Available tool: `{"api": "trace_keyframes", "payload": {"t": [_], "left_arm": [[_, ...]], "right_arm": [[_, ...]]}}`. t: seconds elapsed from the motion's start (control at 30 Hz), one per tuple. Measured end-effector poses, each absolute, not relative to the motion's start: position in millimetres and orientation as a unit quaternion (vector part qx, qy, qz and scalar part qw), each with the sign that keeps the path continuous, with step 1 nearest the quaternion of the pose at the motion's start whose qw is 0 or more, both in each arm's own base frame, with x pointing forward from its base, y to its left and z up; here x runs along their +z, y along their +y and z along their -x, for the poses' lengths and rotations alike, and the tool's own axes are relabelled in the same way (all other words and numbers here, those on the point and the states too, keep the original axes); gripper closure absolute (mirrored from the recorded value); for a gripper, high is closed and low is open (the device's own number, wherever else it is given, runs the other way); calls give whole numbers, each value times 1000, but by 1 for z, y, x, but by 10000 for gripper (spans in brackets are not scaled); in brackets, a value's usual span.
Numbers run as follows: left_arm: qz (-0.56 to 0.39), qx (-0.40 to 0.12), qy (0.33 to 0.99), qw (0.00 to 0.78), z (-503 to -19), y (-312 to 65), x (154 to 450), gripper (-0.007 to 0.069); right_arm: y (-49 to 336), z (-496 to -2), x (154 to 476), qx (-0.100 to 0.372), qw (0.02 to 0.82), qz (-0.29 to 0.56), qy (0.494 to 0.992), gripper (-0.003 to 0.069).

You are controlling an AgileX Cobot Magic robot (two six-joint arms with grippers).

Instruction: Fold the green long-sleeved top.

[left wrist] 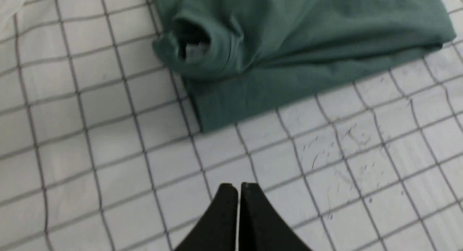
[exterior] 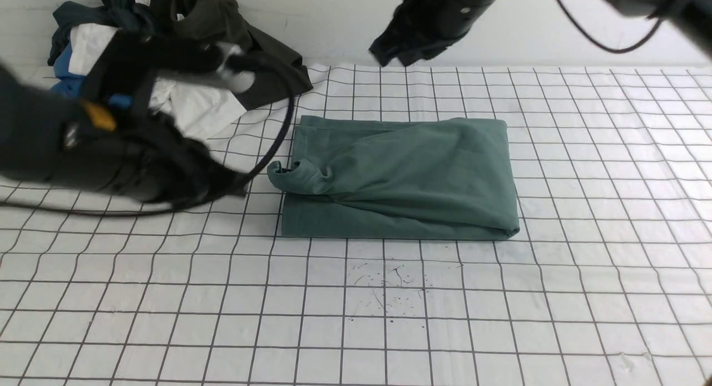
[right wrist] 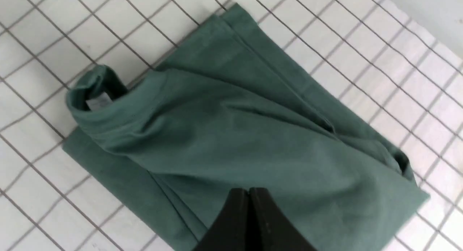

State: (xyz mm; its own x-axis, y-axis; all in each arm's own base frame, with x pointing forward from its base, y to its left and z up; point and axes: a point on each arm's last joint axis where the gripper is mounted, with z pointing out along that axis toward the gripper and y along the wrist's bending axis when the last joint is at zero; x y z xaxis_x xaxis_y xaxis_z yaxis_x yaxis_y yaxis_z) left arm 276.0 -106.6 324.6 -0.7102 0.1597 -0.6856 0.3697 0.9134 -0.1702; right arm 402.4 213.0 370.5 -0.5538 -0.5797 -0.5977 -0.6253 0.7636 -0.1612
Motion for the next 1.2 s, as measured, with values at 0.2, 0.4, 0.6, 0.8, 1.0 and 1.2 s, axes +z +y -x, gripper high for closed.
{"api": "trace_keyframes", "payload": {"t": [0.2,0.4,0.6,0.8,1.0,1.2], "left_arm": [[-154,-174,921,314,-367,-127,316,610],[-191,-192,938,216,-453,-136,258,429],[-172,-201,949,170,-501,-125,218,227],[-160,-226,944,179,-528,-130,185,228],[-189,-227,939,174,-526,-141,178,560],[-219,-183,935,212,-527,-130,207,602]], "right_arm": [[171,-409,300,61,201,313,926,673],[184,-403,242,130,170,343,915,673],[195,-419,225,130,232,339,902,673],[196,-428,182,118,202,340,911,673],[197,-429,169,118,185,341,914,673],[195,-421,166,124,137,350,918,673]]}}
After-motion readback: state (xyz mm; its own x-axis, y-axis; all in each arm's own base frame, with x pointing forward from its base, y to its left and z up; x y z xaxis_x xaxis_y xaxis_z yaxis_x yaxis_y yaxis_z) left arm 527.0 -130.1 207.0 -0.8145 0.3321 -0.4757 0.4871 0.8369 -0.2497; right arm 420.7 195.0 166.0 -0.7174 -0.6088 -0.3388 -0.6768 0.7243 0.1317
